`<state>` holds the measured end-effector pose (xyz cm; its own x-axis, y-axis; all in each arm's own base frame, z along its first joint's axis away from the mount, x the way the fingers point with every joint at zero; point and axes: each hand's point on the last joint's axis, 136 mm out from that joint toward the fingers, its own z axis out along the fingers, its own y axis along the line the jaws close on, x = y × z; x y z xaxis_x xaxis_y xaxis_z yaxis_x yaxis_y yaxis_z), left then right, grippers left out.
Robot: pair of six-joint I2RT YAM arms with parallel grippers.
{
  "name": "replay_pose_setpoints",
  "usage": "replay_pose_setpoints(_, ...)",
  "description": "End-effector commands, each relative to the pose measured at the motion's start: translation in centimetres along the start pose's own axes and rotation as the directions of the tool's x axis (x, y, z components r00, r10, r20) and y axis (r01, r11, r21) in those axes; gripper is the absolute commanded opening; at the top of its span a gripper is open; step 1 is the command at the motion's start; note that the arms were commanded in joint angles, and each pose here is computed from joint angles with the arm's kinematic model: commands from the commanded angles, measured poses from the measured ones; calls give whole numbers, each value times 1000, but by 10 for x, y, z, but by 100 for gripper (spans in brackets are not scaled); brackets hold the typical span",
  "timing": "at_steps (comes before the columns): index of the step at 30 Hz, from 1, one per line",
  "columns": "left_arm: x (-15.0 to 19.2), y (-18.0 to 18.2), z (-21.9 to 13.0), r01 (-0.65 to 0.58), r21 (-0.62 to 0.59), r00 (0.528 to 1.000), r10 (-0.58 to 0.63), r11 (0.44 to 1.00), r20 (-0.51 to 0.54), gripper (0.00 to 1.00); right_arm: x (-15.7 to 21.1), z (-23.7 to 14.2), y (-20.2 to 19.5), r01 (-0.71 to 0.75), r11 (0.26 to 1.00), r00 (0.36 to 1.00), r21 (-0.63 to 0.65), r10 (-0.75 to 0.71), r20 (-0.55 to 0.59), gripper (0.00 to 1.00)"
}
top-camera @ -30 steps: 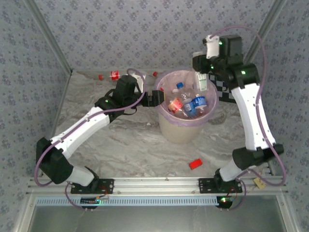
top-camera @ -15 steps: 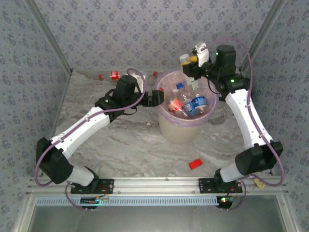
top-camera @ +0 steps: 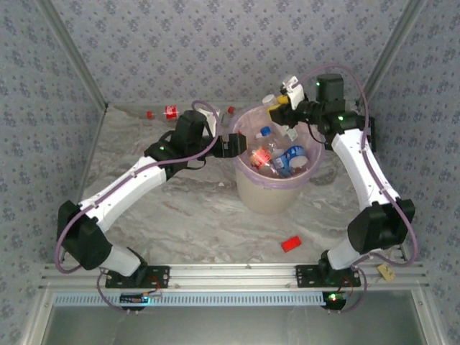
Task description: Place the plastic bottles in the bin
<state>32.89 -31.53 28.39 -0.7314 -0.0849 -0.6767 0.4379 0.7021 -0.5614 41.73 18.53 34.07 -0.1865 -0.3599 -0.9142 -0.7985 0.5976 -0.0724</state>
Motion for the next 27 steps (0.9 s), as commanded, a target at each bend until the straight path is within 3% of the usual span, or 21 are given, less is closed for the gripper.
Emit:
replay_pose_setpoints(1,12,8,8,1,-34,999,-3,999,-53,100,45,13,36,-94,985,979,-146,65,-195,10)
replay_pose_setpoints(6,12,7,10,4,-29,998,-6,1000,-58,100,62,26,48,-127,969,959,-213,66,-275,12)
replay_pose_setpoints(11,11,6,10,2,-26,998,-3,1000,-55,100,68,35,61,-171,945,942,-280,73,-329,22)
replay_pose_setpoints(12,11,6,10,2,-26,998,-3,1000,-56,100,66,35,62,-172,944,940,-281,72,-332,29)
replay_pose_setpoints(15,11,7,9,-1,-30,999,-1,1000,-55,100,51,27,62,-155,950,949,-272,67,-308,65)
replay_pose_setpoints(16,11,6,8,-3,-30,999,1,1000,-54,100,42,23,61,-139,956,955,-259,60,-290,70)
replay_pose_setpoints(18,11,7,6,-6,-32,999,4,999,-52,100,27,13,58,-111,967,966,-230,50,-255,72)
replay_pose_setpoints(22,12,7,5,-7,-32,999,5,999,-50,100,-4,-5,50,-72,986,980,-147,43,-196,89)
replay_pose_setpoints(27,13,7,4,-6,-30,999,5,1000,-47,100,-26,-22,37,-60,997,986,-42,52,-161,90)
